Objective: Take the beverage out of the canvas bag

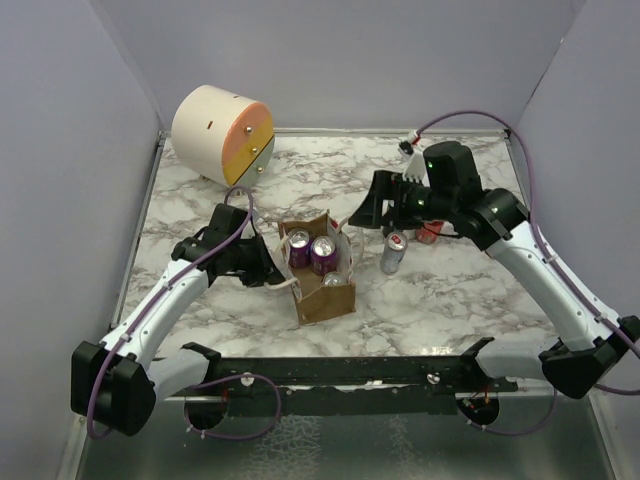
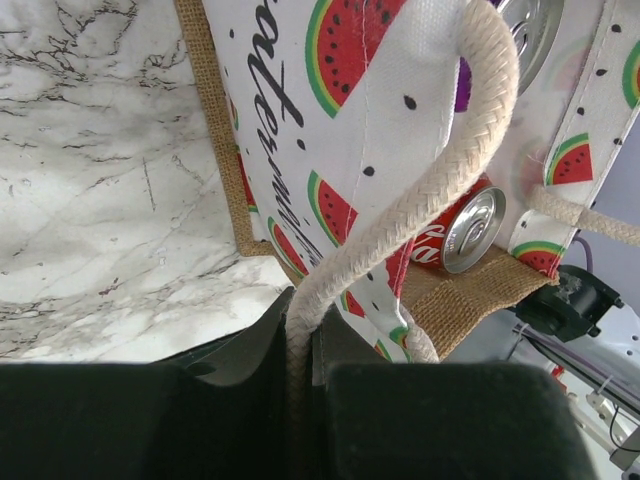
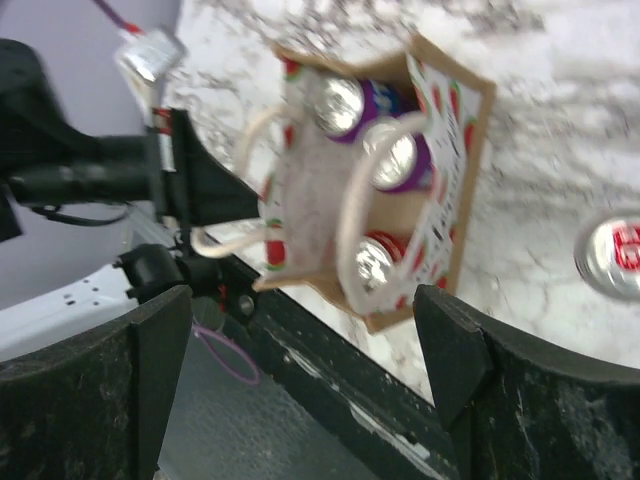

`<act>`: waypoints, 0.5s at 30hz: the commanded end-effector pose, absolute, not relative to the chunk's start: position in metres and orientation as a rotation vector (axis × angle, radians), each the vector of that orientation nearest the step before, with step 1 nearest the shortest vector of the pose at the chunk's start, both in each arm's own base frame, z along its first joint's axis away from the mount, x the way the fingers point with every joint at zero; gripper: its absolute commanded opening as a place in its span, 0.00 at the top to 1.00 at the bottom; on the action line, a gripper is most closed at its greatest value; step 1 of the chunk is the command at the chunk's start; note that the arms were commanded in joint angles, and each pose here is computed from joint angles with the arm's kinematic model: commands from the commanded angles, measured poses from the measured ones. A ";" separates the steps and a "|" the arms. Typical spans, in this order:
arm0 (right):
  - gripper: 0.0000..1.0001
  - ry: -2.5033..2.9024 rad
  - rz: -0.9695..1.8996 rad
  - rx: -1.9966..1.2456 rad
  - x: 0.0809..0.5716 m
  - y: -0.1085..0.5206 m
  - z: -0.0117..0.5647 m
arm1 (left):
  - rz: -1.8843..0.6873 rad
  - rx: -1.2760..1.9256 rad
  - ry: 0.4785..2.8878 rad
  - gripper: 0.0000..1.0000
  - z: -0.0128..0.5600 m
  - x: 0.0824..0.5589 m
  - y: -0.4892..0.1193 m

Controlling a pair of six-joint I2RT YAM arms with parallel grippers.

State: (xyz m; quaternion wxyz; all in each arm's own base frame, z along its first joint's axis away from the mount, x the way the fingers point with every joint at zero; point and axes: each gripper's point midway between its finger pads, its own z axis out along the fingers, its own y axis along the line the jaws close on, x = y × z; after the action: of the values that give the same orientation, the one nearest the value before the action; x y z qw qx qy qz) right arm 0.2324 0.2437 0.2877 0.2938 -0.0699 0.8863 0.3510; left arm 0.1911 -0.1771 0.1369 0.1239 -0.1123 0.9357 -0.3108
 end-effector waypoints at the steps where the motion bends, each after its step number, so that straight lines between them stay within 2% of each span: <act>1: 0.08 2.198 1.050 -0.376 0.242 0.281 0.336 | -0.933 -0.318 2.719 1.00 0.144 0.192 -0.179; 8: 0.08 2.217 1.003 -0.627 0.238 0.326 0.302 | -0.869 -0.280 2.745 1.00 0.142 0.199 -0.176; 15: 0.10 2.334 0.681 -0.831 0.254 0.342 0.247 | -0.842 -0.289 2.765 1.00 0.137 0.204 -0.176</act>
State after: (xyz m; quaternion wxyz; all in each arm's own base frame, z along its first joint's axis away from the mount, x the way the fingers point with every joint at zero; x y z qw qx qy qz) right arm 0.2418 0.3431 0.2652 0.2707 -0.2533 0.8647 0.3389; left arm 0.1970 -0.1778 0.1338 0.1106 -0.1043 0.9425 -0.2976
